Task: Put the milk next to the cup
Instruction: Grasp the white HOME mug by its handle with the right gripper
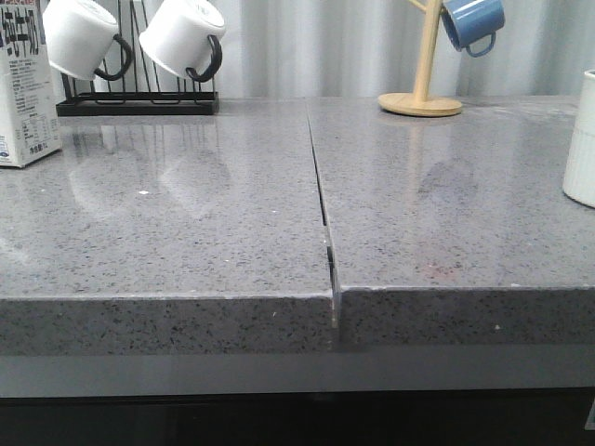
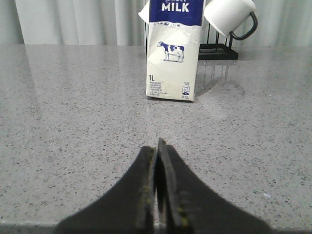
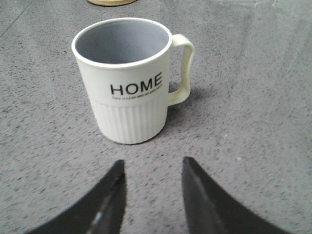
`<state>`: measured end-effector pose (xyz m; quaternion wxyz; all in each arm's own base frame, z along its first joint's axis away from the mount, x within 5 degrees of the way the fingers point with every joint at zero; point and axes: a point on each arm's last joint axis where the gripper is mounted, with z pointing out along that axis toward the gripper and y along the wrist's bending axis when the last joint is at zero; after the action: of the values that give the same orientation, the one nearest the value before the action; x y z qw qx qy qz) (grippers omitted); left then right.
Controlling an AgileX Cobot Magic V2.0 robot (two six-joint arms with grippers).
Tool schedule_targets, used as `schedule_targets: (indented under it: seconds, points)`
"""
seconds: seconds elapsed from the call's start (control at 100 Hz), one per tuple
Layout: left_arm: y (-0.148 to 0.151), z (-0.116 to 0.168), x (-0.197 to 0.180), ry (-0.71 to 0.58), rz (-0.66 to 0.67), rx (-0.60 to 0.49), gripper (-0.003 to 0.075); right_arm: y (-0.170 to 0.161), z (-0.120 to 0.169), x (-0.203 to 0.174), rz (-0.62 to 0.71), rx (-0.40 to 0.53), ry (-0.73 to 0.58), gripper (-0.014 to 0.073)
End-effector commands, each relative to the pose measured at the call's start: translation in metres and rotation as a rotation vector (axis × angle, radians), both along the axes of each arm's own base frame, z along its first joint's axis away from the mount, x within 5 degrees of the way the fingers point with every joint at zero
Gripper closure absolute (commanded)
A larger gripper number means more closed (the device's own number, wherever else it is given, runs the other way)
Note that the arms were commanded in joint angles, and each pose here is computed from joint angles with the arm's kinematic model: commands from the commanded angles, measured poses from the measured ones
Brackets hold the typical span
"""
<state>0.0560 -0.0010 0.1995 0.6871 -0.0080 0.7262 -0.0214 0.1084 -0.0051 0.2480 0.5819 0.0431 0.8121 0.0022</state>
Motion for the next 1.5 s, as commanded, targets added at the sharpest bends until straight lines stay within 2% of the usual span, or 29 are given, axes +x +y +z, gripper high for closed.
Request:
schedule_targets:
  seconds: [0.0,0.15,0.58,1.07,1.16,1.21,1.26,1.28,1.4,1.49]
  points:
    - [0.000,-0.004,-0.001,-0.078,0.001,-0.010,0.0741,-0.006,0.019,0.009,-0.033,-0.043,-0.119,0.0226]
    - [0.000,-0.004,-0.001,-0.078,0.001,-0.010,0.0741,-0.018,0.017,0.020,-0.118,-0.049,-0.130,0.0226]
    - [0.000,-0.004,-0.001,-0.078,0.001,-0.010,0.0741,-0.025,0.001,0.072,-0.090,-0.041,-0.188,0.0226]
    - [0.000,-0.004,-0.001,-0.078,0.001,-0.010,0.0741,-0.036,-0.010,0.146,-0.051,-0.057,-0.133,0.0230]
    - [0.000,-0.004,-0.001,-0.078,0.001,-0.010,0.0741,-0.035,-0.013,0.160,-0.001,-0.094,-0.153,0.0308]
    - [0.000,-0.004,-0.001,-0.078,0.001,-0.010,0.0741,-0.034,-0.013,0.166,0.025,-0.098,-0.161,0.0424]
    - [0.000,-0.004,-0.001,-0.078,0.001,-0.010,0.0741,-0.033,-0.014,0.170,0.040,-0.084,-0.163,0.0610]
    - [0.000,-0.004,-0.001,-0.078,0.001,-0.010,0.0741,-0.032,-0.014,0.172,0.042,-0.073,-0.166,0.0658]
    - [0.000,-0.004,-0.001,-0.078,0.001,-0.010,0.0741,-0.031,-0.011,0.173,0.032,0.006,-0.201,0.0658]
    - [0.000,-0.004,-0.001,-0.078,0.001,-0.010,0.0741,-0.028,-0.009,0.173,0.048,0.008,-0.209,0.0658]
